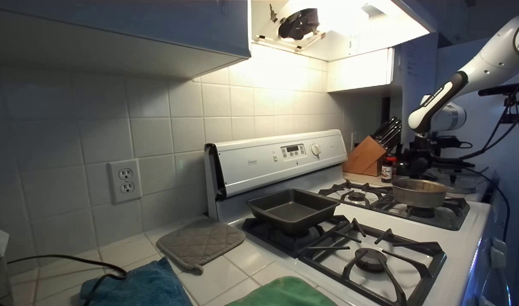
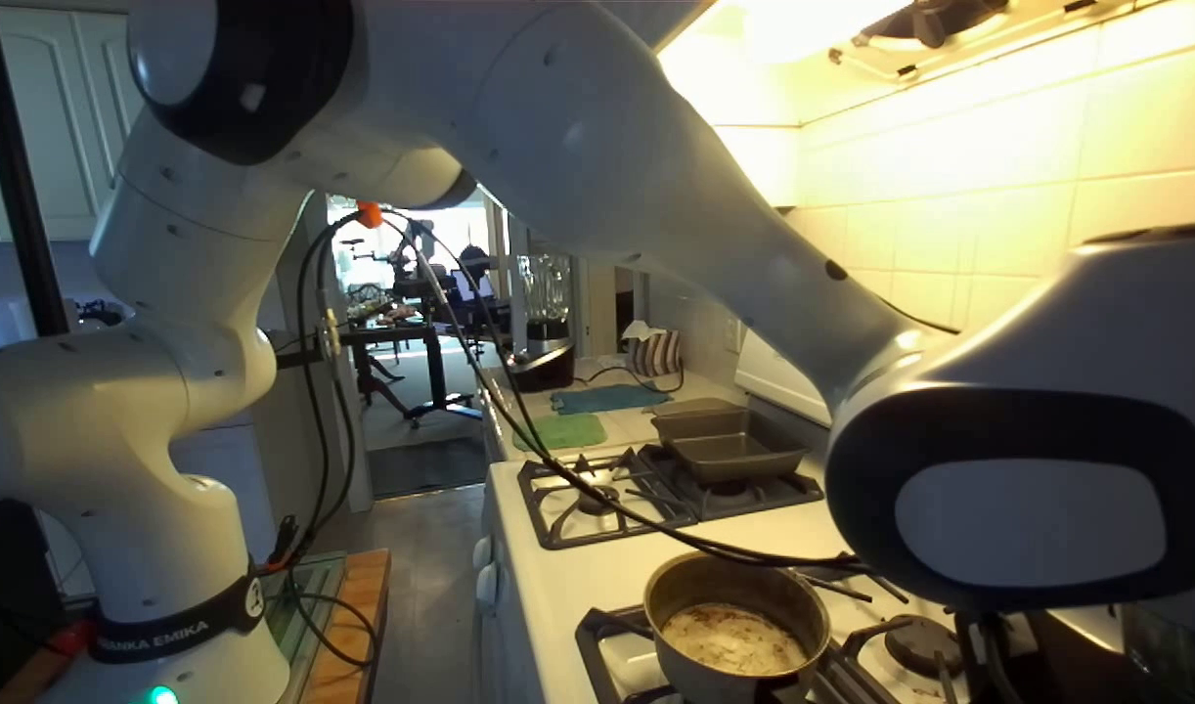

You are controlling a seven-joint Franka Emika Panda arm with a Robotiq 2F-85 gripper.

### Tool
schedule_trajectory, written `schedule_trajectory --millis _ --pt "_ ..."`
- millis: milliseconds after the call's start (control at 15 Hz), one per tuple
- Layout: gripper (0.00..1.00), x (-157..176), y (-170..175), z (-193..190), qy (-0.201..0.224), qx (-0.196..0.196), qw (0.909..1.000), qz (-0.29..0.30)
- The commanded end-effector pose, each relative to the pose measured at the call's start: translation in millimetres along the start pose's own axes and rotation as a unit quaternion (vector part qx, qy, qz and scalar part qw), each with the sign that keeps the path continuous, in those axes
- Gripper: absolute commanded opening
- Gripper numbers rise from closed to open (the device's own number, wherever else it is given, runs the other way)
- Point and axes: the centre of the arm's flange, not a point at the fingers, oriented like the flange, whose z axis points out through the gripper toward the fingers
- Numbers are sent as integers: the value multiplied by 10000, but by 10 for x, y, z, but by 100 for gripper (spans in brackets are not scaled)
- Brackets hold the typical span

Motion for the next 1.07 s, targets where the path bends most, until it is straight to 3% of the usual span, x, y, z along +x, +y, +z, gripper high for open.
schedule_trajectory --millis 0,533,867,933,1000 --pt "100 105 -36 118 58 65 9998 177" --pt "100 57 -78 221 -49 75 9994 342" --pt "88 30 -97 264 -90 71 9990 427" --pt "82 28 -102 266 -92 74 9990 437" --pt "84 28 -107 265 -90 77 9990 442"
